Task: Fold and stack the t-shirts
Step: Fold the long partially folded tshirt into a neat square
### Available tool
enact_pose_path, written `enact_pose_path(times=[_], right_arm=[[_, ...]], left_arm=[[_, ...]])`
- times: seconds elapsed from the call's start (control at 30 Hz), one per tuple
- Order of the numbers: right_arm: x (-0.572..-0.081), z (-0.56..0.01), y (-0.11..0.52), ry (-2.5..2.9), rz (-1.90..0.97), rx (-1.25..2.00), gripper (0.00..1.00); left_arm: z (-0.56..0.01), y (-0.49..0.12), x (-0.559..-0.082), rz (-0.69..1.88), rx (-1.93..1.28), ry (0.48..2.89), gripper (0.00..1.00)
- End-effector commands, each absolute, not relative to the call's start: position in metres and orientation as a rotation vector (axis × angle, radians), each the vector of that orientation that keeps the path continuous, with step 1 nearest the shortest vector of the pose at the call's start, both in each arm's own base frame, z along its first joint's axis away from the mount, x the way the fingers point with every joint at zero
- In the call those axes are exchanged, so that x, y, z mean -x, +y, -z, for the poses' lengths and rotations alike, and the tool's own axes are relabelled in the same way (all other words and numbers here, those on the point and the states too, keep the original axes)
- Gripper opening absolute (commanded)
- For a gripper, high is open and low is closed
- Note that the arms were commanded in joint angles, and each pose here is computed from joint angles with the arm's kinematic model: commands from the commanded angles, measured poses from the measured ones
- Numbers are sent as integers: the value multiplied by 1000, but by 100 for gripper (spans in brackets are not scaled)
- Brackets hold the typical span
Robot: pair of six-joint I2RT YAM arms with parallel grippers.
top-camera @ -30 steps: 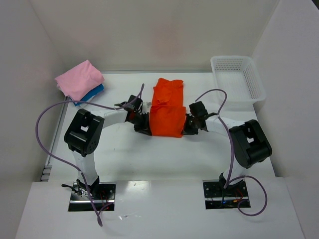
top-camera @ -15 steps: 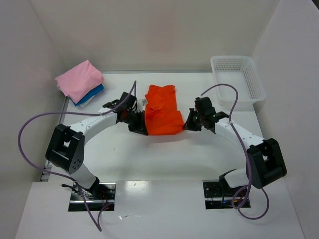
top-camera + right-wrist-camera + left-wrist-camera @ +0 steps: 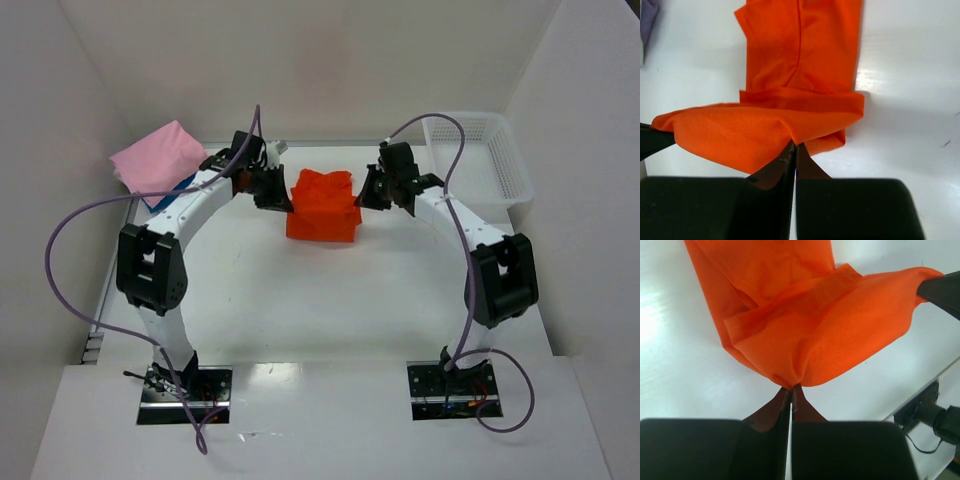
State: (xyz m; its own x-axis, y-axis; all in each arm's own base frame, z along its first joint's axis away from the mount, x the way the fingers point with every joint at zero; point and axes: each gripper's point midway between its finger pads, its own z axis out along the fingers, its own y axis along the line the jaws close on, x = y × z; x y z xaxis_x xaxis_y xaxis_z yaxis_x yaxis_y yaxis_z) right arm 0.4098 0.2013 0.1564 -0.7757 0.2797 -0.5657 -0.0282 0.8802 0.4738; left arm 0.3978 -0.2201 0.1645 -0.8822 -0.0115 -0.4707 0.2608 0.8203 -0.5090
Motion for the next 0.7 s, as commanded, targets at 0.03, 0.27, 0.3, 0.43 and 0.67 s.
enact_pose_path(times=[0.03,0.27,0.3,0.43,0.67], right_arm=[[-453,-167,197,2321,-598,-162,1],[-499,-172,198,2281,-602,-146,5],[-502,-171,201,2282,-612,-141,5],[-523,-172,203,2258,-626,-140,5],[-555,-164,207,2221,-629,-144,5]], left_arm=[[-173,-221,-434,788,-205,2500,0],[-174,-220,-485,807,-213,2461,0],[-178,-217,-500,802,-204,2435,0],[-180,-218,-519,817,-181,2412,0],[-161,-217,-548,797,-138,2401,2]])
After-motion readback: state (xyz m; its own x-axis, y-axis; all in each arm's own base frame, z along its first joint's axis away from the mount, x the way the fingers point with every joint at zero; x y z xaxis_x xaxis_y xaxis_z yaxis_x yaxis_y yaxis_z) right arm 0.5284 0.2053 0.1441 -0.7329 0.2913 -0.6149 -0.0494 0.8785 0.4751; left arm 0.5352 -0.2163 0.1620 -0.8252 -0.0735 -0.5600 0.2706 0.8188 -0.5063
